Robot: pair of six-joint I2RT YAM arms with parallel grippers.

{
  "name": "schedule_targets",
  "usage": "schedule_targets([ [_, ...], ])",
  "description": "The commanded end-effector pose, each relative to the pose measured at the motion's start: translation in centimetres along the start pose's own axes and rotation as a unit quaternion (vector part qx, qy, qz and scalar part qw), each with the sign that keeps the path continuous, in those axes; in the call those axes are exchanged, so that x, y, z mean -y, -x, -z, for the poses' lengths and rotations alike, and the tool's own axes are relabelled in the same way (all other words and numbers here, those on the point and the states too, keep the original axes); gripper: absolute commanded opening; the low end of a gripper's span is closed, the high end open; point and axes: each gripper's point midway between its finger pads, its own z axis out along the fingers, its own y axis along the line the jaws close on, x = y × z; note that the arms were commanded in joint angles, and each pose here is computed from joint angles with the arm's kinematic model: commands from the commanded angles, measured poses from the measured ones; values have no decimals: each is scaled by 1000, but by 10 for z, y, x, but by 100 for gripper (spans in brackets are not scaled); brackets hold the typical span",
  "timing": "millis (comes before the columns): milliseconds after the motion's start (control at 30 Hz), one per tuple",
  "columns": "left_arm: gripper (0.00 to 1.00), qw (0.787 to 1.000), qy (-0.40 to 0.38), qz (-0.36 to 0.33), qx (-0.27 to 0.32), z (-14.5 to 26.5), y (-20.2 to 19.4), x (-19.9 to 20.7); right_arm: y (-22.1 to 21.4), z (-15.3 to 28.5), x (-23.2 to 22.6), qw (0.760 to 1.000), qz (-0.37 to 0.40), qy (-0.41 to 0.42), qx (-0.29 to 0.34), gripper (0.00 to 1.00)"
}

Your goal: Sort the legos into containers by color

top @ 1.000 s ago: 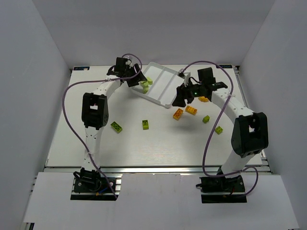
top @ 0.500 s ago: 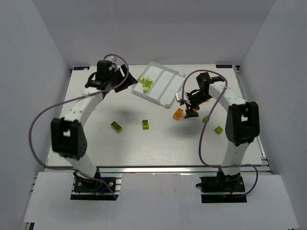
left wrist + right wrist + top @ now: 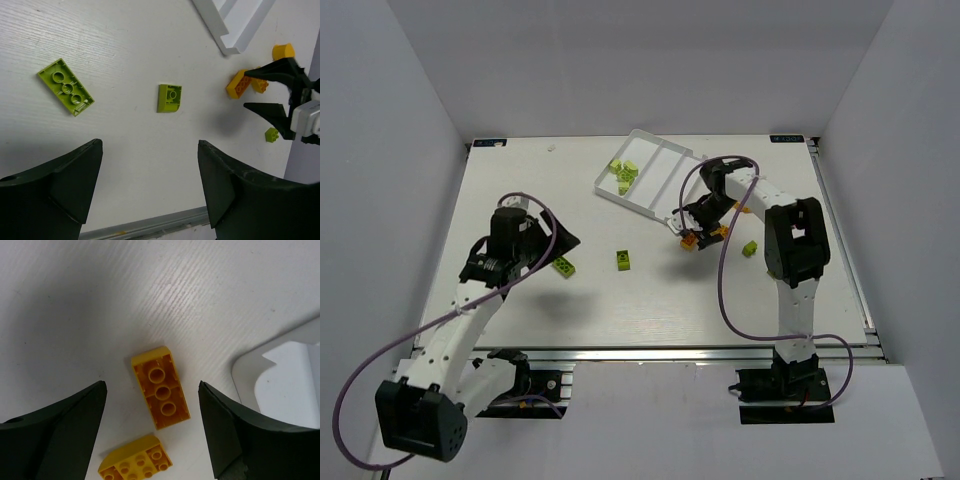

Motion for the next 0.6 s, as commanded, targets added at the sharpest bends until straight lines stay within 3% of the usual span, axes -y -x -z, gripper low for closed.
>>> schedule_targets([
  [0,86,999,14,31,21,14,-4,-10,-3,-4,-4,999,39,31,-18,79],
  [333,86,998,22,52,9,16,-18,-19,-27,-16,-1,997,19,45,-60,60],
  [433,86,998,20,55,8,15,-19,-18,-28,-16,-3,997,11,43,-63,48],
  [467,86,998,19,56,8,15,-19,-18,-27,-16,-3,997,9,43,-62,35],
  [567,86,998,13,57,2,13,-23,-16,-20,-11,-6,998,1,41,-52,15],
])
